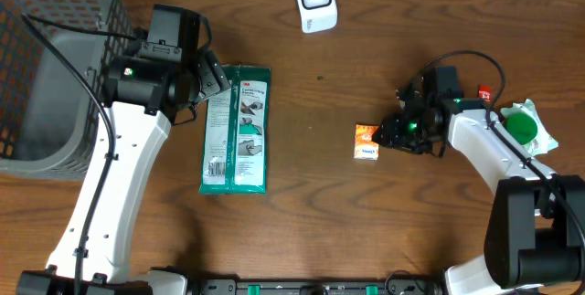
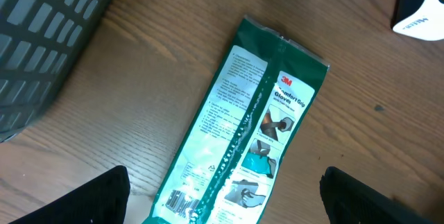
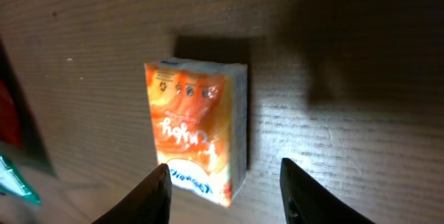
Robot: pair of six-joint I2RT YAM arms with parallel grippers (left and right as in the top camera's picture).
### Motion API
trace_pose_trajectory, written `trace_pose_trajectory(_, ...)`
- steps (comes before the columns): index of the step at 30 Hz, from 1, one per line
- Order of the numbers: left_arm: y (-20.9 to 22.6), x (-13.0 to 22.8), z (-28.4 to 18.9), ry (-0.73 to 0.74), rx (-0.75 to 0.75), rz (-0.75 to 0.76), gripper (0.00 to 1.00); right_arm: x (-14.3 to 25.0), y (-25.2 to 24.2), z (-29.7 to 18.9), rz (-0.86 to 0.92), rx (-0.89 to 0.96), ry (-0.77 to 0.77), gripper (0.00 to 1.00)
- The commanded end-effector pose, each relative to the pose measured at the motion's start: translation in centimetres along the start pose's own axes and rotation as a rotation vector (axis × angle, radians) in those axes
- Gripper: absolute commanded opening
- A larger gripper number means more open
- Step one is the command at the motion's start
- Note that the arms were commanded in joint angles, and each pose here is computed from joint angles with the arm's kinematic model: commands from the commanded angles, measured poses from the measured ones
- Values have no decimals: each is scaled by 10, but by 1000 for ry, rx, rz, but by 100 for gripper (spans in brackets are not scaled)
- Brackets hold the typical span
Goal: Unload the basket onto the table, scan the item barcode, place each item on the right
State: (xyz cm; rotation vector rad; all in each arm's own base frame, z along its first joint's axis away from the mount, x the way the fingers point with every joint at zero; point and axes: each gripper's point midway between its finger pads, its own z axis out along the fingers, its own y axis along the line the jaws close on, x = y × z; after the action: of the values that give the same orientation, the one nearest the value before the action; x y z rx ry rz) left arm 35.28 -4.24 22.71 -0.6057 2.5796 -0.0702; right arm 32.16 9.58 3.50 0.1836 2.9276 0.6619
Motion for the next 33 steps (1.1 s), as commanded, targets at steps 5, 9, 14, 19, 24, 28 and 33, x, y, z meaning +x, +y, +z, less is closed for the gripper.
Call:
trace_pose_trajectory(5, 2, -3, -3, -15, -7, 3, 88, 4, -3, 10, 16, -21, -19, 44)
trace_pose_trajectory(9, 2, -3, -3, -14, -7, 2, 88, 3, -4, 12, 12, -24, -27, 45)
trace_pose_trajectory(14, 2, -3, -3, -15, -7, 2, 88, 2, 4, 16, -4, -85, -41, 45)
trace_pose_trajectory(19, 2, -3, -3, -15, -7, 3, 88, 3, 3, 19, -8, -88, -52, 41)
trace_pose_trajectory(24, 2, -3, -3, -15, -7, 2, 88, -1, 4, 19, -17, -92, -68, 39)
trace_pose_trajectory(28, 2, -3, -3, -14, -7, 3, 88, -2, 4, 19, -12, -94, -73, 35)
trace_pose_trajectory(33, 2, -3, -3, -14, -7, 3, 88, -2, 4, 20, -14, -94, -77, 33)
